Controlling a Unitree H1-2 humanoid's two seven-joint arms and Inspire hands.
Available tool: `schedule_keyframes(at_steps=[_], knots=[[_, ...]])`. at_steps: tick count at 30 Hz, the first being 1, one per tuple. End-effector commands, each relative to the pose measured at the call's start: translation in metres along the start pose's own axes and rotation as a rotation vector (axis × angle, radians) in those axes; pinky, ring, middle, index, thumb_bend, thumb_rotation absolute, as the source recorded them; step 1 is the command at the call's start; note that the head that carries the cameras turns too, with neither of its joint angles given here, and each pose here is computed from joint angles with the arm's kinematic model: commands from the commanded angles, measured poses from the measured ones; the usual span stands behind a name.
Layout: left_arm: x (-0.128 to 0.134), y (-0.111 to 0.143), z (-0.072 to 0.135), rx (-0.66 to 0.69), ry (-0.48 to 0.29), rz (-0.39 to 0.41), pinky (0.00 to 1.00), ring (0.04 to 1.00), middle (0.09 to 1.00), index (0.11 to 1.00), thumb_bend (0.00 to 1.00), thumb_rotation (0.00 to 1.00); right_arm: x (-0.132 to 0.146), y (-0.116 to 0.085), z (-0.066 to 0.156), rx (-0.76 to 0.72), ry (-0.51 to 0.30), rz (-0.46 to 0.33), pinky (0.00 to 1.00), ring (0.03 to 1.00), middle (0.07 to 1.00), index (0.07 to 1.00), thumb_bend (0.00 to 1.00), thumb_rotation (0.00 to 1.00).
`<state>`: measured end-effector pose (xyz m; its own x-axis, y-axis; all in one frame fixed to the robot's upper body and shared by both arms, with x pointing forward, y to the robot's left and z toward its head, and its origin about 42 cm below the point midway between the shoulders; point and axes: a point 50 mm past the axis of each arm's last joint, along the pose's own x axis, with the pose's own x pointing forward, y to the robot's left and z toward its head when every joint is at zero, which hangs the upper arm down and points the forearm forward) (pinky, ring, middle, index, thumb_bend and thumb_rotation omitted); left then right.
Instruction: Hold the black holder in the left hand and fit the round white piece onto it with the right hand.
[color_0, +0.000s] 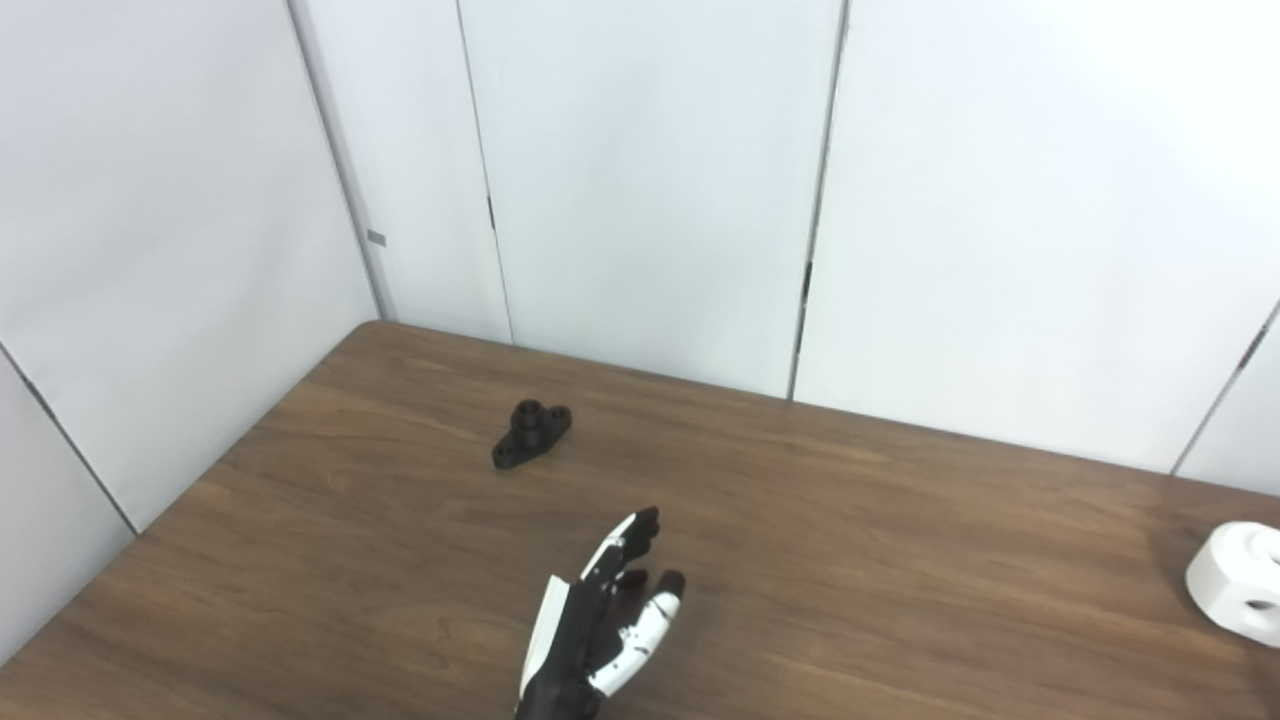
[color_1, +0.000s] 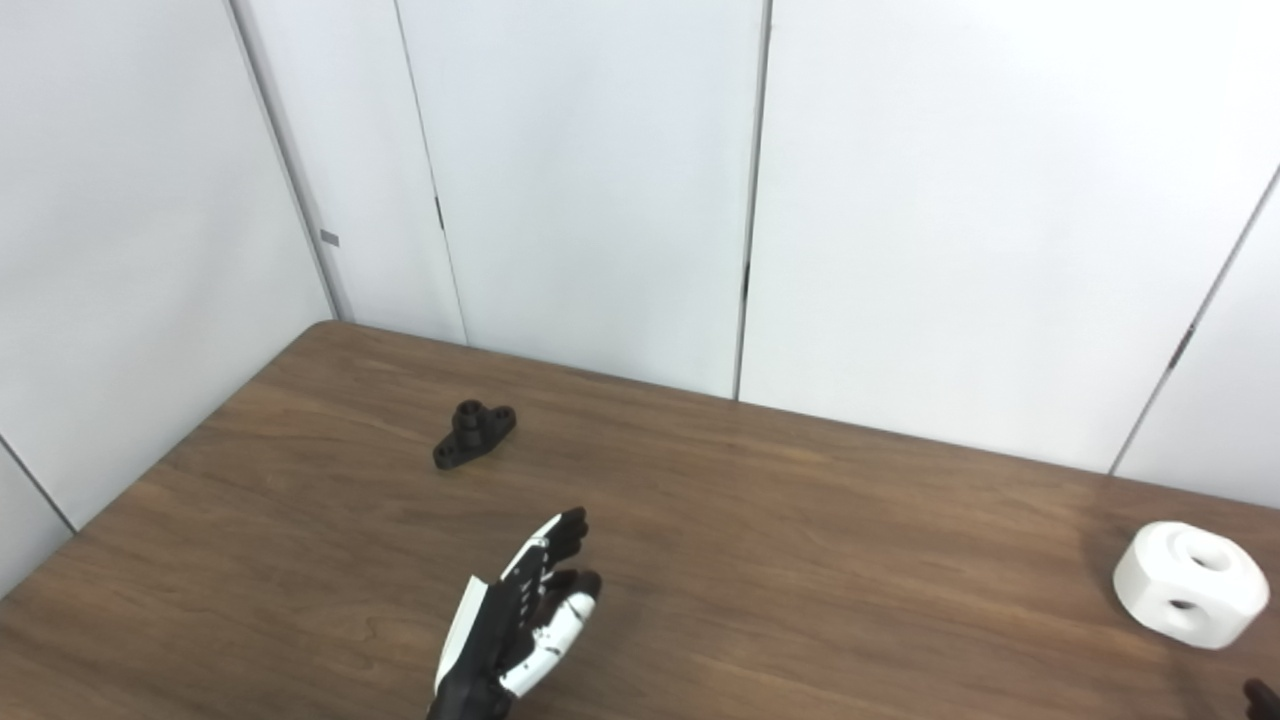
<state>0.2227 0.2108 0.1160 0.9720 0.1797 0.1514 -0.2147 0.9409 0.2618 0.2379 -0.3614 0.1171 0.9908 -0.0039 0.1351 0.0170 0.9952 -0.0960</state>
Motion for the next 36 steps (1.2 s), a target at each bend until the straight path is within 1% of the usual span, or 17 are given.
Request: schedule_keyframes(at_steps=[1,4,6,8,10,14,15,17,20,21,24,27,28,30,33,36], knots=[[-0.006,0.006,0.015,0.036,-0.037,0.056,0.79,0.844,0.868,0.877,0.54,0.36,-0.018,-0.001,-0.02,0.029,0.067,-0.01,0.98,0.984,0.951,1.0,0.54,1.0],[0.002,0.014,0.025,0.064,-0.058,0.078,0.8,0.849,0.875,0.881,0.55,0.27,-0.017,-0.002,-0.02,0.037,0.073,-0.013,0.99,0.989,0.951,1.0,0.54,1.0],[0.008,0.021,0.031,0.078,-0.072,0.097,0.79,0.843,0.875,0.876,0.56,0.21,-0.017,-0.003,-0.019,0.028,0.075,-0.014,0.98,0.98,0.942,1.0,0.53,1.0],[0.014,0.028,0.037,0.11,-0.075,0.119,0.77,0.836,0.871,0.867,0.58,0.19,-0.017,-0.004,-0.02,0.023,0.075,-0.014,0.98,0.982,0.944,1.0,0.53,1.0],[0.019,0.035,0.044,0.16,-0.07,0.147,0.76,0.823,0.859,0.853,0.61,0.2,-0.016,-0.004,-0.02,0.021,0.075,-0.013,0.99,0.981,0.946,1.0,0.53,1.0],[0.029,0.051,0.056,0.316,-0.066,0.223,0.78,0.835,0.849,0.828,0.7,0.28,-0.016,-0.003,-0.019,0.026,0.078,-0.013,0.97,0.978,0.941,1.0,0.51,1.0],[0.031,0.056,0.059,0.366,-0.068,0.244,0.78,0.842,0.852,0.828,0.71,0.29,-0.016,-0.003,-0.019,0.027,0.078,-0.013,0.98,0.98,0.94,1.0,0.51,1.0],[0.036,0.063,0.062,0.431,-0.069,0.273,0.76,0.836,0.849,0.821,0.71,0.27,-0.016,-0.003,-0.019,0.028,0.077,-0.013,0.98,0.979,0.938,1.0,0.51,1.0],[0.046,0.077,0.065,0.517,-0.07,0.312,0.71,0.825,0.852,0.811,0.73,0.29,-0.016,-0.002,-0.019,0.027,0.077,-0.011,0.98,0.976,0.94,1.0,0.51,1.0],[0.049,0.082,0.065,0.539,-0.068,0.322,0.71,0.827,0.857,0.809,0.73,0.29,-0.016,-0.001,-0.019,0.026,0.076,-0.01,0.98,0.977,0.94,1.0,0.51,1.0],[0.059,0.095,0.064,0.583,-0.058,0.348,0.73,0.847,0.867,0.803,0.74,0.3,-0.016,-0.001,-0.019,0.02,0.075,-0.01,0.99,0.974,0.94,0.996,0.51,1.0],[0.069,0.109,0.062,0.61,-0.035,0.361,0.77,0.875,0.882,0.81,0.74,0.33,-0.017,-0.001,-0.019,0.013,0.071,-0.009,0.98,0.964,0.934,0.968,0.51,1.0],[0.071,0.111,0.062,0.613,-0.028,0.363,0.78,0.886,0.889,0.815,0.74,0.34,-0.017,-0.001,-0.019,0.01,0.07,-0.008,0.99,0.968,0.934,0.959,0.52,1.0],[0.076,0.118,0.061,0.625,-0.015,0.372,0.78,0.89,0.894,0.819,0.74,0.35,-0.017,0.0,-0.019,-0.01,0.078,-0.01,1.0,0.972,0.932,0.948,0.52,1.0],[0.086,0.128,0.058,0.652,0.001,0.39,0.77,0.889,0.892,0.814,0.75,0.38,-0.017,0.0,-0.019,-0.019,0.08,-0.007,1.0,0.978,0.929,0.929,0.5,1.0],[0.097,0.137,0.054,0.696,0.013,0.395,0.79,0.899,0.886,0.799,0.76,0.42,-0.017,0.001,-0.021,-0.011,0.079,-0.007,1.0,0.983,0.932,0.922,0.49,1.0]])
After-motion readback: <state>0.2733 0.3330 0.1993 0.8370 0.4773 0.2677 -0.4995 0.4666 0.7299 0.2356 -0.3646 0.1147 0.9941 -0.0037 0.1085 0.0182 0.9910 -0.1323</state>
